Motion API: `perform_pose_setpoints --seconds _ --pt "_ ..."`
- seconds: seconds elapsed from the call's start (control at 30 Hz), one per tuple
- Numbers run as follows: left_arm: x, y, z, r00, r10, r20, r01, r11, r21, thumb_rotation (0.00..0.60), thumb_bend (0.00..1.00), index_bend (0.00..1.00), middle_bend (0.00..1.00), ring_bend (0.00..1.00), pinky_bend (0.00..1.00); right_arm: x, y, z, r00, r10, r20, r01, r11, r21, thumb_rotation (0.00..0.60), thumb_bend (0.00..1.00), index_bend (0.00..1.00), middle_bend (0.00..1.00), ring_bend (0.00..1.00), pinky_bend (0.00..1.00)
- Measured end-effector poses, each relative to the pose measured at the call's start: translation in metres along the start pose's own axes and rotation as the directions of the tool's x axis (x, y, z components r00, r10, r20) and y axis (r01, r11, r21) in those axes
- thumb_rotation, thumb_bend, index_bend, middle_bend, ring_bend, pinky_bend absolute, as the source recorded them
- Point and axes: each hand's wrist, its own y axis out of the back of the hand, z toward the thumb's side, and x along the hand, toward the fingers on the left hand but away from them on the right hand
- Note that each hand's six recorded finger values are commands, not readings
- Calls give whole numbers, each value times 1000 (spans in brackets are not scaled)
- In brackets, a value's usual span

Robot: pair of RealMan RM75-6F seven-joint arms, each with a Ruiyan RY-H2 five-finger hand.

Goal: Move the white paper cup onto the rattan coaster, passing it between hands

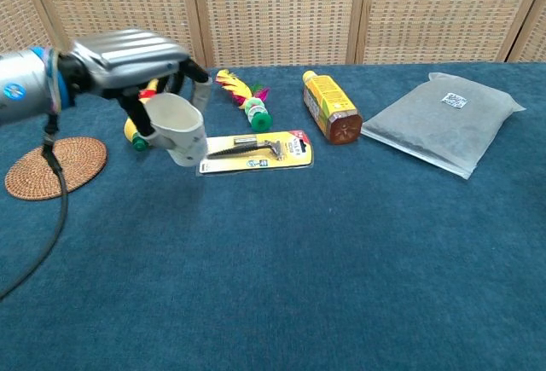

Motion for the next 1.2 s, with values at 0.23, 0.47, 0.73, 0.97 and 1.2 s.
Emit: perform_pose_setpoints --seconds 0.23,0.47,0.73,0.97,1.2 --pt "-65 -6 -89 975 -112 -193 114 993 0 600 78 526 439 492 487 -1 -4 7 1000 10 -14 -10 1000 8 600 0 81 0 0 0" --pt "-108 -31 -146 924 -199 -326 195 980 -45 600 78 526 438 492 487 -2 -9 11 999 22 -23 -22 1000 17 600 0 81 0 0 0" --pt "-107 -62 -177 882 -226 -413 198 974 -111 600 77 526 436 485 487 -3 -10 12 1000 24 -19 -24 1000 16 600 0 81 0 0 0" --pt "-87 -79 -174 871 -258 -417 207 964 -165 600 78 521 423 471 468 -3 -9 8 1000 23 -9 -23 1000 9 600 0 81 0 0 0" --pt "-83 -79 -175 871 -255 -420 213 966 -143 600 76 480 394 431 437 -3 -8 7 1000 21 -6 -21 1000 6 600 0 81 0 0 0"
